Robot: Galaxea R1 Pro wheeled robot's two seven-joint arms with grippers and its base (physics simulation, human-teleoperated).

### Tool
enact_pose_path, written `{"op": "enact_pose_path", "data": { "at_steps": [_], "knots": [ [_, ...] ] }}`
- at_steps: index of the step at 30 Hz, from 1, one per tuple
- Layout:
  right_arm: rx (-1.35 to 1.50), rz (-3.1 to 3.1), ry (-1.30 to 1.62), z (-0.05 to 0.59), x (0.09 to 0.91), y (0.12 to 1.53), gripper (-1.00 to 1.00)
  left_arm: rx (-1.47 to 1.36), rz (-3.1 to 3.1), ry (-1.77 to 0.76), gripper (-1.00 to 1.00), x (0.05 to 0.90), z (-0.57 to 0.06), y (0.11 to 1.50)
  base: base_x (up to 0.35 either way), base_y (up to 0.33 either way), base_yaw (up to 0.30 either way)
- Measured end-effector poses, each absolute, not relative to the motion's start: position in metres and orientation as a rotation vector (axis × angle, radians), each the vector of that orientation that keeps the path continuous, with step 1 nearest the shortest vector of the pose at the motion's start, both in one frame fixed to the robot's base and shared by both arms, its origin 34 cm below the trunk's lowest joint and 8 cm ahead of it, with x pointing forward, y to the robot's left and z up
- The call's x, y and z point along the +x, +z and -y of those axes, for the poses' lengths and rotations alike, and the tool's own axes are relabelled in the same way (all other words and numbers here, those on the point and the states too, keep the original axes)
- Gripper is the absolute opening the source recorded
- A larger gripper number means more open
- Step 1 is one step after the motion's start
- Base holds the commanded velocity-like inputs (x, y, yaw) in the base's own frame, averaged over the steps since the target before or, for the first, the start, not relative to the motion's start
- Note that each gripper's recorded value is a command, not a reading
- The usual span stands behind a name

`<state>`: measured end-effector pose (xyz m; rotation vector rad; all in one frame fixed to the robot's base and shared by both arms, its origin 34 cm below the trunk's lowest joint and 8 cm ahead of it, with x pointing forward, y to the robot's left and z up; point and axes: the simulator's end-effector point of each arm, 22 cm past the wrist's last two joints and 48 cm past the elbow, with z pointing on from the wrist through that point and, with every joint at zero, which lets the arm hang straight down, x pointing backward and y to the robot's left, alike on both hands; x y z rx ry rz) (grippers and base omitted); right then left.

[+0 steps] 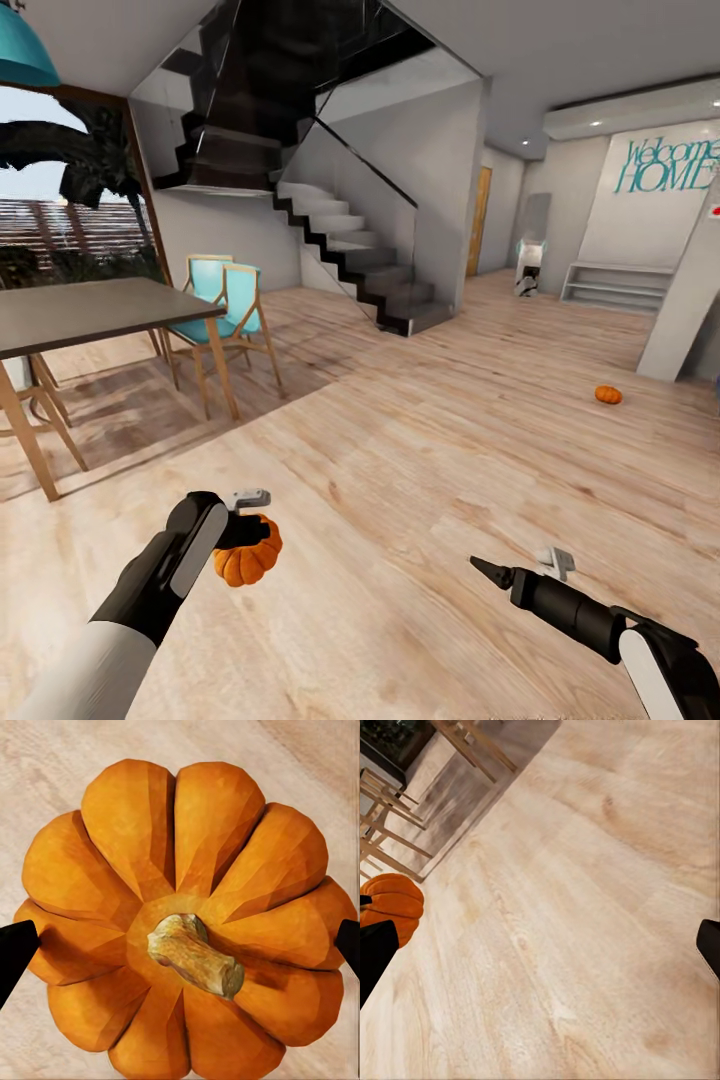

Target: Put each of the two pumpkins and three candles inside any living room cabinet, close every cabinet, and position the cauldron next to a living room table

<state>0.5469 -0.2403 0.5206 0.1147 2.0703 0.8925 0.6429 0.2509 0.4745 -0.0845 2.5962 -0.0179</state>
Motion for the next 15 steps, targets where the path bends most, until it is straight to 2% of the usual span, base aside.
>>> {"op": "enact_pose_path", "data": {
  "at_steps": [15],
  "knots": [
    [0.114,-2.029,0.859,0.2464,0.553,0.5204,1.0,-0.082,-2.596,-0.012,-1.0,0.6428,-0.2515,0.4749,0.0,0.0,-0.018]
  ]
}}
